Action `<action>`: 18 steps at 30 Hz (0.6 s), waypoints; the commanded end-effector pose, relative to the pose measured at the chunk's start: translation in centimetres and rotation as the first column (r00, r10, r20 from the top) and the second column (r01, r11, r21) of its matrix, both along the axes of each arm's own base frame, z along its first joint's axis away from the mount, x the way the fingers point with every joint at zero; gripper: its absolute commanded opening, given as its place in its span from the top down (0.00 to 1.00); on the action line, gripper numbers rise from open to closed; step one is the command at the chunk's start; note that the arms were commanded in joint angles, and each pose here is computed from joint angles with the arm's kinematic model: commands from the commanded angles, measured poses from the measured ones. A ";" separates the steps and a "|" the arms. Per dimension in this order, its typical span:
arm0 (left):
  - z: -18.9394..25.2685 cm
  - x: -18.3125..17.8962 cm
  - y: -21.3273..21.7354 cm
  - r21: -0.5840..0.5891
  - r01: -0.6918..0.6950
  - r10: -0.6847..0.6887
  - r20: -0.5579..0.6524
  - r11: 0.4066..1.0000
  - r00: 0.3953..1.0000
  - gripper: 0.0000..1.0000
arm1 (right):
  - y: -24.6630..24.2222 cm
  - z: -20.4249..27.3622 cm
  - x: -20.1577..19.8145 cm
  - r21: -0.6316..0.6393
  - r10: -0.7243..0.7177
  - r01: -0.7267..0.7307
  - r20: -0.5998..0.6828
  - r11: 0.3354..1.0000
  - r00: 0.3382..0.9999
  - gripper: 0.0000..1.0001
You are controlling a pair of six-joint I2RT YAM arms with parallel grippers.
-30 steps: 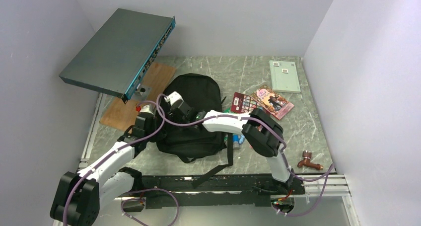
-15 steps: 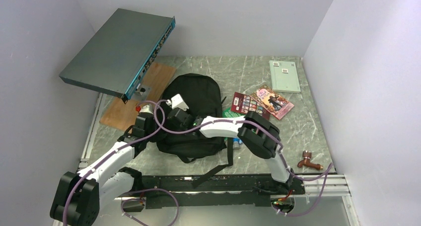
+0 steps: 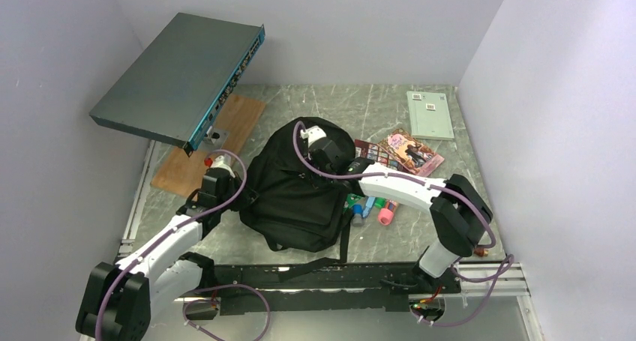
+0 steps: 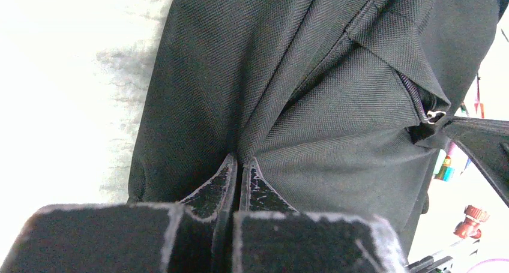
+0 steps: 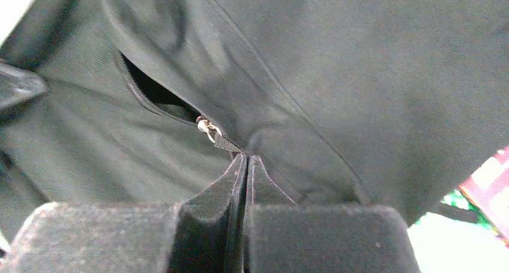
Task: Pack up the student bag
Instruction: Unzip the student bag at the center of the board.
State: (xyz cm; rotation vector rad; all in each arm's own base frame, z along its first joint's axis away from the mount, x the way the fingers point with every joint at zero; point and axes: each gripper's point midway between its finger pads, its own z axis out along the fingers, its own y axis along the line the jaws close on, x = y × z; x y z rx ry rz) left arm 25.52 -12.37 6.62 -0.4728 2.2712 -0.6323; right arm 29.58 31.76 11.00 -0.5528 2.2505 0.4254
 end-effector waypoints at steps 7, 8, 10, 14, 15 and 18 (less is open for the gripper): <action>-2.1 -0.7 4.7 0.162 -0.137 0.151 -0.076 0.977 0.986 1.00 | -7.5 -2.8 -1.6 -0.487 0.030 0.072 0.199 0.871 0.980 1.00; -1.9 -0.6 4.7 0.160 -0.140 0.153 -0.073 0.977 0.986 1.00 | -9.1 -2.9 -1.1 -0.515 -0.048 0.158 0.220 0.843 0.974 1.00; -1.5 -0.5 4.7 0.156 -0.144 0.155 -0.061 0.977 0.986 1.00 | -11.2 -2.9 -0.8 -0.531 -0.175 0.270 0.223 0.803 0.959 1.00; -1.3 -0.4 4.9 0.156 -0.150 0.158 -0.045 0.976 0.986 1.00 | -11.8 -2.8 -2.5 -0.467 -0.264 0.305 0.152 0.830 0.952 1.00; -1.3 -0.4 4.9 0.158 -0.149 0.159 -0.049 0.976 0.986 1.00 | -12.0 -2.8 -2.9 -0.453 -0.290 0.322 0.139 0.831 0.947 1.00; -1.3 -0.4 4.8 0.165 -0.139 0.152 -0.070 0.976 0.986 1.00 | -12.1 -3.2 -3.6 -0.451 -0.311 0.316 0.087 0.835 0.946 1.00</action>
